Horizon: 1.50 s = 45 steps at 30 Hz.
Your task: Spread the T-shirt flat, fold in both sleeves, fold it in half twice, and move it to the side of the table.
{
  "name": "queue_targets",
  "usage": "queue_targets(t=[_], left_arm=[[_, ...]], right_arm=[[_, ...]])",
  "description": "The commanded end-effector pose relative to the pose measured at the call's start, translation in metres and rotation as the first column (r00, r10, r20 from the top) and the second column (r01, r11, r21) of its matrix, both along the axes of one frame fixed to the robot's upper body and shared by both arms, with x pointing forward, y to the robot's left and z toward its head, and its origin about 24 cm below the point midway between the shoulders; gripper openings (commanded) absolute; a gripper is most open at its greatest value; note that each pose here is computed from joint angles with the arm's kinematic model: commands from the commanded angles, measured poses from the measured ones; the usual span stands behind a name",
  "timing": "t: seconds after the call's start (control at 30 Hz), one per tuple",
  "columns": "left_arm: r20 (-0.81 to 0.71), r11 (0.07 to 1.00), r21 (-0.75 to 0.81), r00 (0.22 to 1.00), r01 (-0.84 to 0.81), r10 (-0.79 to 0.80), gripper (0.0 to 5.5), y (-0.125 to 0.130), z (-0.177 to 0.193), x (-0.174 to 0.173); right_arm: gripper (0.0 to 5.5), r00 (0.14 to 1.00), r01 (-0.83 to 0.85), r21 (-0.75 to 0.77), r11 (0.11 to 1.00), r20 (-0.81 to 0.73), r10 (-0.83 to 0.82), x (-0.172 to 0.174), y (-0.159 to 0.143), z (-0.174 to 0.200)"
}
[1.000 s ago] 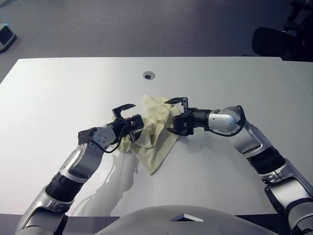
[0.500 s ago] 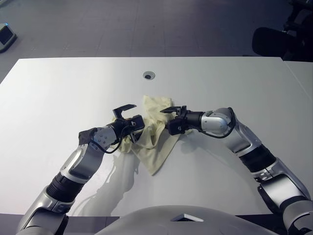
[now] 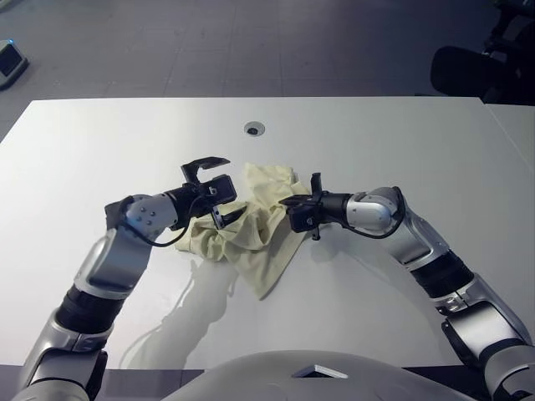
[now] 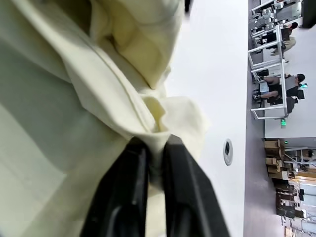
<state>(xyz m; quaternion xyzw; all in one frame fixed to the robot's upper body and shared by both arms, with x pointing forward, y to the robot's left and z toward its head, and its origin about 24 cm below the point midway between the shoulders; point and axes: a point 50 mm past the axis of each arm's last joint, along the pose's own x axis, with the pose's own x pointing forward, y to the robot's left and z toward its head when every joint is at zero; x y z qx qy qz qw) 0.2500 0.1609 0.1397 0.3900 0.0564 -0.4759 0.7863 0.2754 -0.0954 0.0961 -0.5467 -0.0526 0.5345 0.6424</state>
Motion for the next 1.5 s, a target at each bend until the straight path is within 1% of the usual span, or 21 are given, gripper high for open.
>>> queue_targets(t=[0.03, 0.13, 0.27, 0.4, 0.6, 0.63, 0.67, 0.7, 0.73, 0.93, 1.03, 1.13, 1.23, 1.3, 1.5], left_arm=[[-0.015, 0.988, 0.084, 0.991, 0.131, -0.131, 5.40, 0.004, 0.015, 0.015], [-0.032, 0.970, 0.132, 0.979, 0.203, -0.201, 5.40, -0.004, 0.015, 0.028], [-0.101, 0.933, 0.179, 0.949, 0.312, -0.297, 4.81, -0.018, 0.003, 0.034], [-0.169, 0.896, 0.222, 0.920, 0.384, -0.353, 4.11, -0.021, 0.001, 0.034], [-0.146, 0.878, 0.250, 0.912, 0.408, -0.382, 3.17, -0.022, 0.013, 0.044], [-0.152, 0.872, 0.251, 0.907, 0.419, -0.392, 2.92, -0.023, 0.014, 0.043], [-0.158, 0.867, 0.252, 0.902, 0.431, -0.402, 3.15, -0.024, 0.013, 0.043], [-0.167, 0.860, 0.252, 0.896, 0.443, -0.412, 3.13, -0.025, 0.012, 0.041], [-0.179, 0.854, 0.248, 0.888, 0.458, -0.424, 3.27, -0.026, 0.011, 0.040], [-0.213, 0.834, 0.229, 0.862, 0.503, -0.461, 4.24, -0.032, 0.013, 0.035], [-0.242, 0.817, 0.229, 0.844, 0.530, -0.479, 4.76, -0.037, 0.007, 0.033], [-0.271, 0.802, 0.231, 0.828, 0.551, -0.491, 5.16, -0.042, -0.001, 0.032], [-0.297, 0.796, 0.232, 0.820, 0.559, -0.489, 4.67, -0.046, -0.008, 0.033], [-0.304, 0.797, 0.250, 0.826, 0.550, -0.474, 4.25, -0.045, -0.010, 0.035], [-0.308, 0.798, 0.275, 0.836, 0.536, -0.455, 3.23, -0.044, -0.013, 0.038]], right_arm=[[0.02, 1.000, 0.024, 0.003, 1.000, 0.011, -0.025, 0.000, -0.004, 0.001], [0.02, 0.999, 0.028, 0.007, 1.000, 0.018, -0.028, 0.000, -0.003, 0.001], [0.00, 0.999, 0.030, 0.010, 1.000, 0.028, -0.030, 0.000, -0.002, 0.002], [0.00, 0.999, 0.033, 0.008, 0.999, 0.031, -0.034, 0.000, -0.003, 0.003], [0.00, 0.999, 0.037, 0.010, 0.999, 0.033, -0.038, 0.001, -0.003, 0.002], [0.00, 0.999, 0.038, 0.010, 0.999, 0.034, -0.038, 0.001, -0.003, 0.002], [0.00, 0.999, 0.039, 0.010, 0.999, 0.034, -0.039, 0.001, -0.003, 0.002], [0.00, 0.999, 0.040, 0.010, 0.999, 0.034, -0.040, 0.001, -0.003, 0.002], [0.00, 0.999, 0.040, 0.010, 0.999, 0.035, -0.040, 0.002, -0.003, 0.002], [0.00, 0.998, 0.040, 0.009, 0.999, 0.037, -0.040, 0.002, -0.002, 0.002], [0.00, 0.998, 0.041, 0.010, 0.999, 0.037, -0.041, 0.002, -0.001, 0.002], [0.00, 0.998, 0.043, 0.012, 0.999, 0.037, -0.044, 0.002, -0.002, 0.001], [0.00, 0.998, 0.044, 0.013, 0.999, 0.036, -0.044, 0.001, -0.001, 0.002], [0.00, 0.998, 0.043, 0.014, 0.999, 0.037, -0.043, 0.001, -0.001, 0.002], [0.00, 0.998, 0.042, 0.016, 0.999, 0.037, -0.042, 0.001, -0.001, 0.002]])
